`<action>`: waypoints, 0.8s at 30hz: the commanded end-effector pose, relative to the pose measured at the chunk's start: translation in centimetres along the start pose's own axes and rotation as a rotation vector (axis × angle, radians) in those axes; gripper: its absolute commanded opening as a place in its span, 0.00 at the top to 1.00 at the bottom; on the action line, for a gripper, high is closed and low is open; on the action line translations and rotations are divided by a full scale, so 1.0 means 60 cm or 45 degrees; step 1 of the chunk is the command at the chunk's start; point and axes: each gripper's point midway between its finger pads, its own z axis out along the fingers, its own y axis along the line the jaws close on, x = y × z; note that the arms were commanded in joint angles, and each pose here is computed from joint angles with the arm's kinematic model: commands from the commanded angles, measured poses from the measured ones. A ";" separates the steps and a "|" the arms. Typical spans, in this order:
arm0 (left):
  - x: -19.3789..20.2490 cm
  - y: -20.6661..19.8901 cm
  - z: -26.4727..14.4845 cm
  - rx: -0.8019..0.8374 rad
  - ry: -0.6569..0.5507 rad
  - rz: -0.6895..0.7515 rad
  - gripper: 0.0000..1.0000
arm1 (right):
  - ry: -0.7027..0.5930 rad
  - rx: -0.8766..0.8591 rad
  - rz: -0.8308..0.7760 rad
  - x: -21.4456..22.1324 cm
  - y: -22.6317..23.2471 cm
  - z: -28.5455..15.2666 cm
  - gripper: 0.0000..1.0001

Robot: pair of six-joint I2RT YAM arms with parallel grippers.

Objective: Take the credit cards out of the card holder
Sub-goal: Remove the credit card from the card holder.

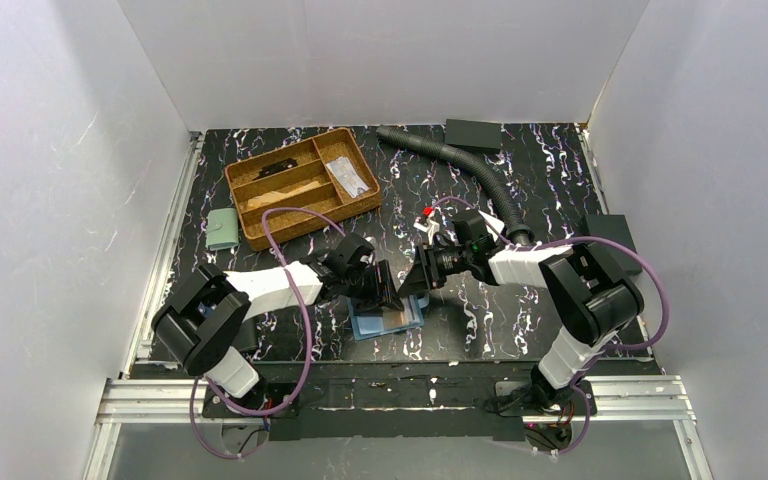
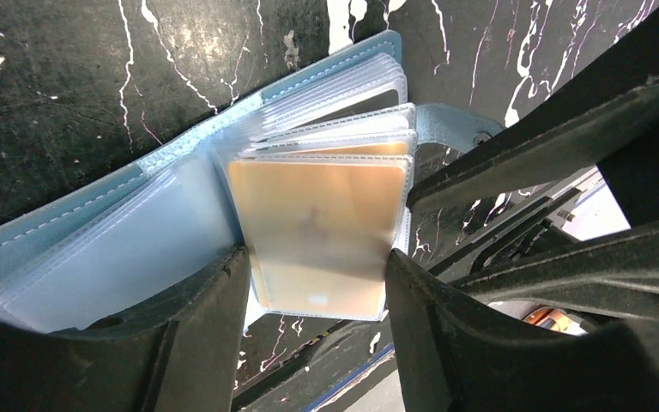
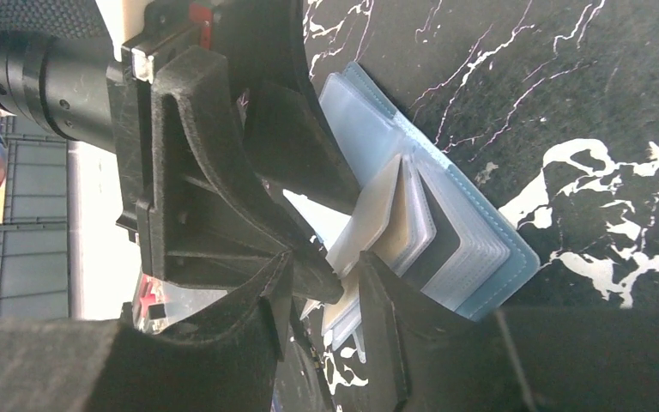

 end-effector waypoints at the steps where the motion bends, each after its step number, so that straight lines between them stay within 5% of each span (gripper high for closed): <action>1: 0.017 0.018 -0.011 -0.019 0.029 -0.006 0.67 | -0.021 0.008 -0.025 -0.015 0.002 0.002 0.58; 24: 0.026 0.017 -0.017 0.076 0.028 0.014 0.67 | 0.013 0.013 0.008 -0.004 -0.007 0.014 0.52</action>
